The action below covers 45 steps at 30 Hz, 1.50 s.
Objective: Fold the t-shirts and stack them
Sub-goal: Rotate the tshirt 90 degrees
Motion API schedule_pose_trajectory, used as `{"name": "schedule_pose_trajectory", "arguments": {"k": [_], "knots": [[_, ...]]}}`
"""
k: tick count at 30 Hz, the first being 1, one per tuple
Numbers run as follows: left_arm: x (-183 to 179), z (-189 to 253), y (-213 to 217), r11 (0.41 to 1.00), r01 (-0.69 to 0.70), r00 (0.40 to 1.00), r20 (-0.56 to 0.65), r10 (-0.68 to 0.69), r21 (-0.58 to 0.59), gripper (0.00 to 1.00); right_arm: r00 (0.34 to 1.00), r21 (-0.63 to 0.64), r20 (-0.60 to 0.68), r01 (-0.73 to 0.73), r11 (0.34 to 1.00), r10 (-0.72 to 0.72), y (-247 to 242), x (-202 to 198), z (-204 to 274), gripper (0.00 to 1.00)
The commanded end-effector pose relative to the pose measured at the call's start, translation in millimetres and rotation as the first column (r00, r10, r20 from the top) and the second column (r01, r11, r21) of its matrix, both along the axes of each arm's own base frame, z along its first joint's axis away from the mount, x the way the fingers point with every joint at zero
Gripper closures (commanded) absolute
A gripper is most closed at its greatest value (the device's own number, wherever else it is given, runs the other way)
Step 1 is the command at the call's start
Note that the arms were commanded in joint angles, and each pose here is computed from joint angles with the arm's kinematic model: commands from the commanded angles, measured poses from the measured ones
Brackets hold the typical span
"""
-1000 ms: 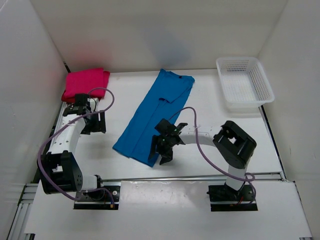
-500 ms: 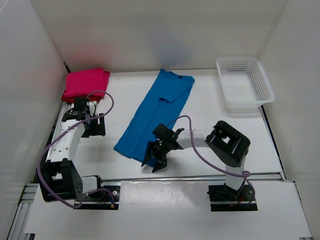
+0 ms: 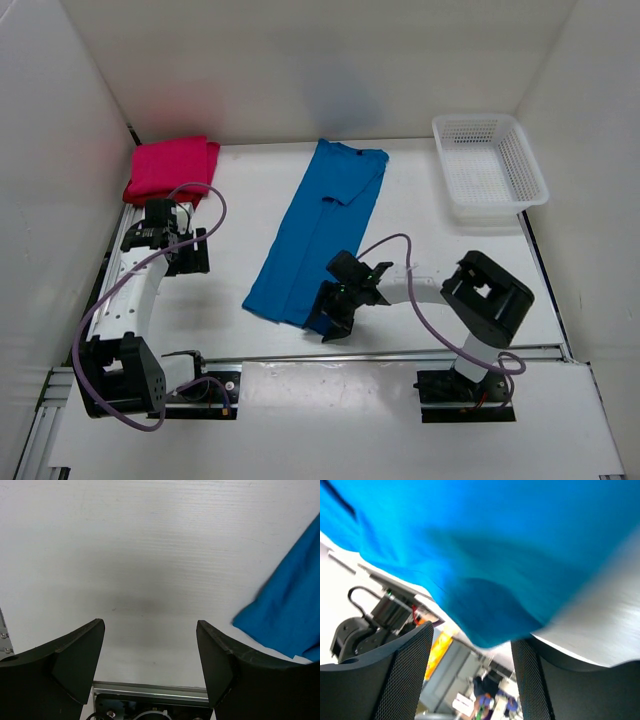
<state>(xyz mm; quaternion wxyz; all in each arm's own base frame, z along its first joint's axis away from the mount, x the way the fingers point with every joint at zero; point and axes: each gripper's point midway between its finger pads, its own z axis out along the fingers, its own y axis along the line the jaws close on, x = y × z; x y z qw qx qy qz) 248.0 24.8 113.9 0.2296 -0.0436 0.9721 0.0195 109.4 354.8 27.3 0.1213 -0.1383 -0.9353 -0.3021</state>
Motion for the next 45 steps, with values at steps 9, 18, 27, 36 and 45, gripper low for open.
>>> {"name": "schedule_pose_trajectory", "arguments": {"k": [9,18,27,36,45], "knots": [[0,-2,-26,0.995,0.093,0.995,-0.042,-0.095,-0.040,0.15,0.989,-0.300,0.074,0.145,0.943,-0.129,-99,-7,-49,0.36],[-1,-3,-56,0.975,0.221,0.974,-0.040,-0.221,-0.013,0.15,0.976,-0.274,0.124,0.209,0.939,-0.180,-81,19,-52,0.33],[-13,-12,-61,0.966,0.256,0.965,-0.056,-0.255,0.014,0.15,0.980,-0.273,0.111,0.191,0.943,-0.166,-74,24,-55,0.82],[-32,-21,-112,0.877,0.480,0.874,-0.101,-0.475,0.029,0.15,0.989,-0.329,0.090,0.144,0.933,-0.121,-107,1,-61,1.00],[-68,-28,-180,0.695,0.718,0.688,-0.124,-0.715,-0.031,0.15,0.994,-0.441,0.109,0.037,0.897,0.012,-182,-44,-62,1.00]]}}
